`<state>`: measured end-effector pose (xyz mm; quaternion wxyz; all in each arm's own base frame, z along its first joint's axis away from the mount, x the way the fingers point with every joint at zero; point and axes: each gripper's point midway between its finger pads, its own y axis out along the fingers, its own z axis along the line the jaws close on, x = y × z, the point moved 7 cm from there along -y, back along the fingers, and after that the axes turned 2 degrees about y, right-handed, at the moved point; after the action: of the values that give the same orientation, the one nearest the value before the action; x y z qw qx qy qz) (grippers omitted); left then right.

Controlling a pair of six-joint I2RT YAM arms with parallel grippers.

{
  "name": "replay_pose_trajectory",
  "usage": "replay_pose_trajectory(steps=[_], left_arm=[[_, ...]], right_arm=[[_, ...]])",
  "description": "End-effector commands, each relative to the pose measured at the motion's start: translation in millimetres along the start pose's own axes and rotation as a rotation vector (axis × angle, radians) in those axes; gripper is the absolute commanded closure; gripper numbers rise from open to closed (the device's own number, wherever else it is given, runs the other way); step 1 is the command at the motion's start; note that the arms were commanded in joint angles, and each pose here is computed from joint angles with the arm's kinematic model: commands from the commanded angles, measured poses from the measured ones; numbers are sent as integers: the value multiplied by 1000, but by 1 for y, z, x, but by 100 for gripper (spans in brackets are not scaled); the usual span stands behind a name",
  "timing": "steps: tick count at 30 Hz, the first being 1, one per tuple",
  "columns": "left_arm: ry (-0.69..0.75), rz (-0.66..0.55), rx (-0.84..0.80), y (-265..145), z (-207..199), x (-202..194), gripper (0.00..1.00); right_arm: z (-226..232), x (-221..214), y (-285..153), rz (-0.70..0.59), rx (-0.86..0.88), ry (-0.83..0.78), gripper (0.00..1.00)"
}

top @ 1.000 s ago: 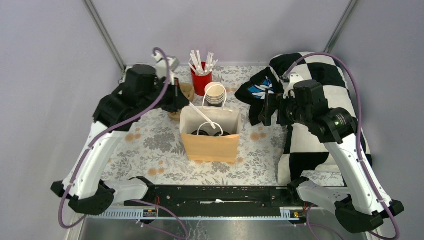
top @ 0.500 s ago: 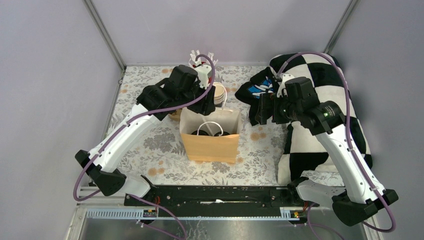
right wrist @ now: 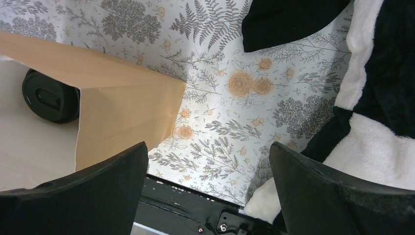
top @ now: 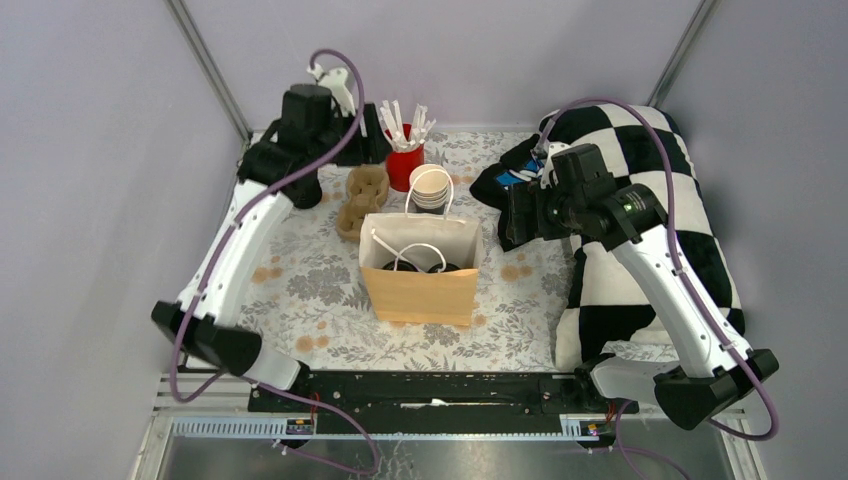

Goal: Pack the takeout coffee

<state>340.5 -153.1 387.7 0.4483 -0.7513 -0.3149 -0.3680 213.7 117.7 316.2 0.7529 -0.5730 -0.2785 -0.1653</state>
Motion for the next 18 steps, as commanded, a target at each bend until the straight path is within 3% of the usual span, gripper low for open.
replay_pose_trajectory(steps=[1,6,9,18], left_arm=[[-23,-86,22,76,18,35,38],[-7,-75,48,136,40,39,52],[-8,-70,65,160,49,32,45],[-156,-134,97,190,95,33,55]], right_arm=[[-1,20,0,-55,-35,-17,0],[-8,23,11,-39,-104,-34,0],[-12,24,16,-30,-136,-58,0],[-18,42,27,-19,-180,-126,0]])
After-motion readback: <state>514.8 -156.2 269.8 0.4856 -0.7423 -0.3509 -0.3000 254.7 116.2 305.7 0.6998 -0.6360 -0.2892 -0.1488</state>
